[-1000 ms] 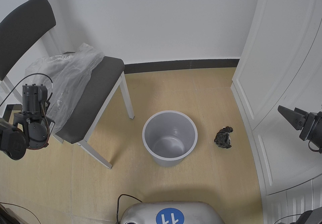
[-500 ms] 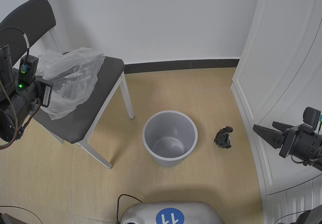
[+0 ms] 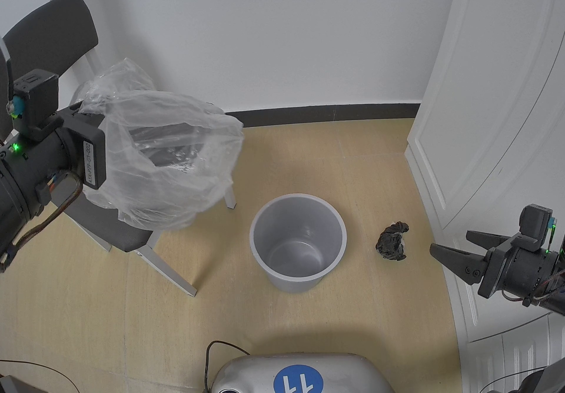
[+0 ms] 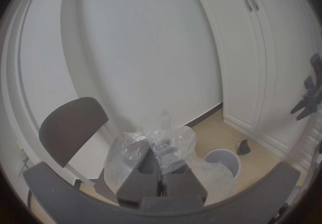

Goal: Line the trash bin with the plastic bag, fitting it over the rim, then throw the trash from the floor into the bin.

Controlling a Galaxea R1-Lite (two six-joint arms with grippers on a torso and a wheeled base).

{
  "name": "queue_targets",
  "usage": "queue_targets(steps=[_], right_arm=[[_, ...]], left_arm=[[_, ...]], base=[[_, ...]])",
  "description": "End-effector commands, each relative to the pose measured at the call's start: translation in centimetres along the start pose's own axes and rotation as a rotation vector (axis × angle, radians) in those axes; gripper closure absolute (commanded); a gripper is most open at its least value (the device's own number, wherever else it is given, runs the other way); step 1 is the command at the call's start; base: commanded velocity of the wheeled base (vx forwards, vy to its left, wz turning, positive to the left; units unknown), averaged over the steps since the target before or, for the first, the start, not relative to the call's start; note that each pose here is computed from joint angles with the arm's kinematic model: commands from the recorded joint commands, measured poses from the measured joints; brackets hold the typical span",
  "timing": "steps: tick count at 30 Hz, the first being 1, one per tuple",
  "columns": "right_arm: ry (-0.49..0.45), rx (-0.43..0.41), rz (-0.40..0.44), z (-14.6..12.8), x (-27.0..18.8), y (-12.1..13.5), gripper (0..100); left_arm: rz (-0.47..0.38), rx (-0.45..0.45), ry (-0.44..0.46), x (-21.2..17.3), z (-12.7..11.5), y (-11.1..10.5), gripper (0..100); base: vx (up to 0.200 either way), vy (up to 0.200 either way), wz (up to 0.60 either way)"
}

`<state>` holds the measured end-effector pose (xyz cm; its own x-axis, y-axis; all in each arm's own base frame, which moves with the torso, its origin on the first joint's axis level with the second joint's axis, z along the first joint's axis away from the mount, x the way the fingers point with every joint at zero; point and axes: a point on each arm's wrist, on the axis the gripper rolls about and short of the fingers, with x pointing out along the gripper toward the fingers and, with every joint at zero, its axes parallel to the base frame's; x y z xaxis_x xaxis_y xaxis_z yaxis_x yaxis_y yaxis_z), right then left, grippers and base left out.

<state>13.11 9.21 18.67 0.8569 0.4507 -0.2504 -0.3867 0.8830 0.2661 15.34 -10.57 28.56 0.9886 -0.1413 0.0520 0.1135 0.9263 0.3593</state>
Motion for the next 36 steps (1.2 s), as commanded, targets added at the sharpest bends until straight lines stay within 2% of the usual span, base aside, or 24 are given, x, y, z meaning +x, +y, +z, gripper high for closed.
queue_targets(steps=[1, 6, 12, 18, 23, 30, 36], right_arm=[[0.021, -0.003, 0.005, -0.5, 0.1, 0.0, 0], [0.022, 0.002, -0.01, -0.5, 0.2, -0.2, 0], [0.026, 0.003, -0.039, -0.6, 0.4, -0.7, 0], [0.044, 0.005, -0.045, -0.7, 0.9, -0.6, 0], [0.038, 0.014, -0.045, -0.5, 1.1, -0.6, 0], [0.0, 0.094, -0.041, 0.7, 1.4, -0.3, 0], [-0.024, 0.168, -0.035, 0.7, 3.6, 0.0, 0]], left_arm=[[-0.09, -0.039, -0.068, -1.2, 1.3, -0.9, 100], [-0.156, -0.073, -0.115, -1.6, 2.8, -1.8, 100], [-0.181, -0.08, -0.122, -0.7, 3.6, -2.9, 100], [-0.207, -0.133, -0.173, -0.4, 5.9, -3.6, 100], [-0.242, -0.15, -0.202, -0.9, 6.8, -4.0, 100], [-0.286, -0.159, -0.221, -1.9, 7.1, -4.4, 100], [-0.29, -0.166, -0.226, -1.9, 7.2, -4.4, 100]], base=[[0.0, 0.0, 0.0], [0.0, 0.0, 0.0], [0.0, 0.0, 0.0], [0.0, 0.0, 0.0], [0.0, 0.0, 0.0], [0.0, 0.0, 0.0], [0.0, 0.0, 0.0]])
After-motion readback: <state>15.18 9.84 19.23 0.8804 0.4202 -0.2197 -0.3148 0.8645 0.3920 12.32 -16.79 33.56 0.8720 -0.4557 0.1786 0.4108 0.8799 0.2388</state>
